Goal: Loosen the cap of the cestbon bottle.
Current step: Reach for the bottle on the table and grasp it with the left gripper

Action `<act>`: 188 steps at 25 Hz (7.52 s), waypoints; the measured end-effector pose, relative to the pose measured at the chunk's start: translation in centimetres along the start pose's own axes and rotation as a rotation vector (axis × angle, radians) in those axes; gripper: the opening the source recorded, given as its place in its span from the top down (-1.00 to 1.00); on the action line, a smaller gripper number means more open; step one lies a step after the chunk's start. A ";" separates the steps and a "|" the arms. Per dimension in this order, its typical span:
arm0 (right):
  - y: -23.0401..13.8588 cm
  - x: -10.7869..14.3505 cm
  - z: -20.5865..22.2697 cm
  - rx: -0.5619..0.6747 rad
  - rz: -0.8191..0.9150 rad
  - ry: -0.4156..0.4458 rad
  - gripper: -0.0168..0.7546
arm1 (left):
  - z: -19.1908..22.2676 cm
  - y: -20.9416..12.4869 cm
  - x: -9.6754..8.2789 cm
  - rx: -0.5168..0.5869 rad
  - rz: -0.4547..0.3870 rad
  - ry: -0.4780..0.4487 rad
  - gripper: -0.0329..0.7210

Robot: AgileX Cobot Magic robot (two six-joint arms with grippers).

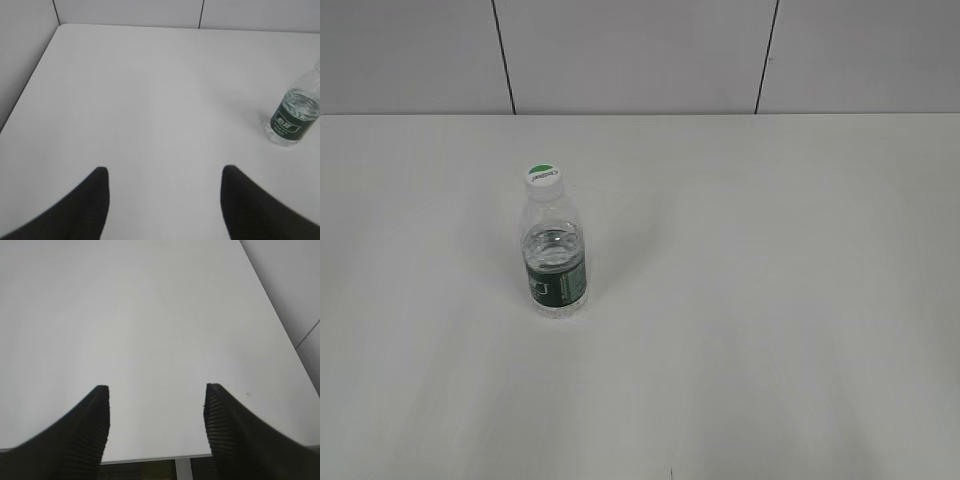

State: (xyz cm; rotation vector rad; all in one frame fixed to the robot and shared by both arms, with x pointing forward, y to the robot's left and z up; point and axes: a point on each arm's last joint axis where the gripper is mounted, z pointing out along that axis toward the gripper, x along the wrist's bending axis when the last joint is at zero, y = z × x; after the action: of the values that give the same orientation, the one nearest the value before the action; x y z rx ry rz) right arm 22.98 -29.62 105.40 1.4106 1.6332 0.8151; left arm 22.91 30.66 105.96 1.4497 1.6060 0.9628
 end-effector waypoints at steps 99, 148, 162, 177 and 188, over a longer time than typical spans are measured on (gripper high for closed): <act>0.0 0.0 0.0 0.000 0.000 0.000 -0.23 | 35.1 3.5 -3.9 -0.129 0.219 -0.841 -0.25; 0.0 0.0 0.0 0.000 0.000 0.000 -0.23 | 39.6 -5.2 -11.5 0.120 0.531 -1.444 -0.25; 0.0 0.0 0.0 0.000 0.000 0.000 -0.23 | 39.6 -5.2 -11.5 0.119 0.532 -1.447 -0.25; 0.0 0.0 0.0 0.000 0.000 0.000 -0.23 | 40.0 -4.8 -11.6 0.110 0.462 -1.401 -0.26; 0.0 0.0 0.0 0.000 0.000 0.000 -0.23 | 39.8 -4.7 -13.1 0.162 0.353 -1.392 -0.71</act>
State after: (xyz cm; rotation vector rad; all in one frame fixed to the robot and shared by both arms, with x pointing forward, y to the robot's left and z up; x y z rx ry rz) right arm 22.98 -29.62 105.40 1.4106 1.6332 0.8151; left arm 57.74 19.02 85.15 1.8573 0.3904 -0.1506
